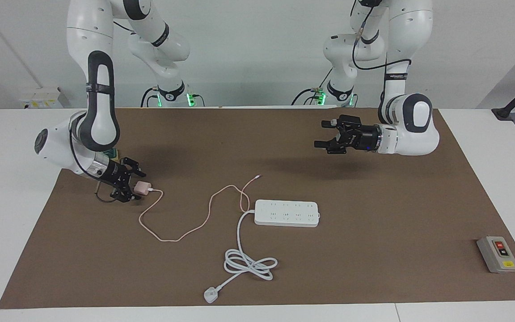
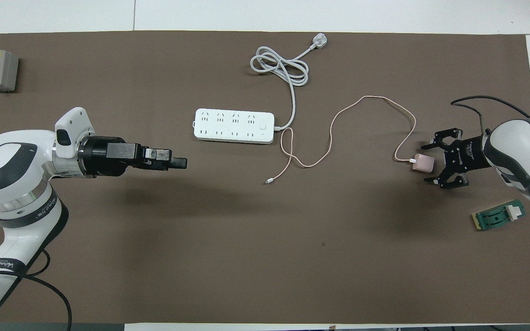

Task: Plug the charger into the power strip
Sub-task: 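Lower the right gripper onto the charger while the left gripper extends forward, then grasp the pink charger with the right gripper and lift it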

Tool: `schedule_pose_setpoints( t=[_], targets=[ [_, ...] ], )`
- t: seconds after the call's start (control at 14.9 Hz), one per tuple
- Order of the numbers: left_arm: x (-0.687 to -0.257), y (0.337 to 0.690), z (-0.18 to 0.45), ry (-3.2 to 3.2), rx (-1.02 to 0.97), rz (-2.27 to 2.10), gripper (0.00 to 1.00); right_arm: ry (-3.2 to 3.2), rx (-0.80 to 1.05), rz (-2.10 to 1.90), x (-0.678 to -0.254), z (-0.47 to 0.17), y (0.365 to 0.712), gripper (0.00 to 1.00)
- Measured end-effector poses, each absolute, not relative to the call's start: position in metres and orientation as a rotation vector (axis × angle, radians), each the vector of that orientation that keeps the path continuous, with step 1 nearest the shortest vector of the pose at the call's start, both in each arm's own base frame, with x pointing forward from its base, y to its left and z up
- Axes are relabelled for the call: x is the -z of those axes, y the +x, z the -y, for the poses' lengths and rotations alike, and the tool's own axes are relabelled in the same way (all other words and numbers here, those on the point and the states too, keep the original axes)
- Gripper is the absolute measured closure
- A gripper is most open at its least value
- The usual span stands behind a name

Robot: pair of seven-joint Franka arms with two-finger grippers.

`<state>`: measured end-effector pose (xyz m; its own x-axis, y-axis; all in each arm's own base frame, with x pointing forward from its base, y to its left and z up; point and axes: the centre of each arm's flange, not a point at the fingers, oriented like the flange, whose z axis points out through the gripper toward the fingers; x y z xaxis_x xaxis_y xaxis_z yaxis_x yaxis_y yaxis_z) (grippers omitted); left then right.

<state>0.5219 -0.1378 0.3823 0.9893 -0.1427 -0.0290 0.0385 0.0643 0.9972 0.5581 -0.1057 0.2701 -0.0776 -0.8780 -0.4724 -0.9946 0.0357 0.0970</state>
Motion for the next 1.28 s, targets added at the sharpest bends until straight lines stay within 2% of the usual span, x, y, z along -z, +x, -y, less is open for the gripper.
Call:
schedule_pose_setpoints(
  t=[0.2, 0.34, 0.47, 0.67, 0.74, 0.81, 0.88, 1.28],
  targets=[
    [-0.361, 0.505, 0.156, 1.477, 0.177, 0.039, 0.00, -1.914, -0.586, -2.034, -0.270, 0.106, 0.558, 0.06],
    [-0.352, 0.501, 0.163, 1.499, 0.175, 0.013, 0.00, -1.914, -0.586, -2.034, -0.270, 0.106, 0.558, 0.10],
    [-0.348, 0.500, 0.167, 1.517, 0.170, 0.001, 0.00, -1.913, -0.586, -2.035, -0.270, 0.106, 0.558, 0.27],
    [-0.344, 0.503, 0.166, 1.547, 0.149, -0.024, 0.00, -1.913, -0.586, -2.035, -0.270, 0.106, 0.558, 0.33],
    [-0.343, 0.504, 0.165, 1.551, 0.142, -0.031, 0.00, -1.913, -0.586, -2.035, -0.270, 0.106, 0.558, 0.39],
    [-0.343, 0.505, 0.164, 1.553, 0.135, -0.038, 0.00, -1.913, -0.585, -2.035, -0.270, 0.106, 0.558, 0.49],
    [-0.343, 0.506, 0.163, 1.552, 0.128, -0.045, 0.00, -1.912, -0.583, -2.035, -0.271, 0.106, 0.558, 0.53],
    [-0.344, 0.510, 0.161, 1.545, 0.095, -0.080, 0.00, -1.921, -0.555, -2.015, -0.281, 0.103, 0.567, 0.53]
  ],
)
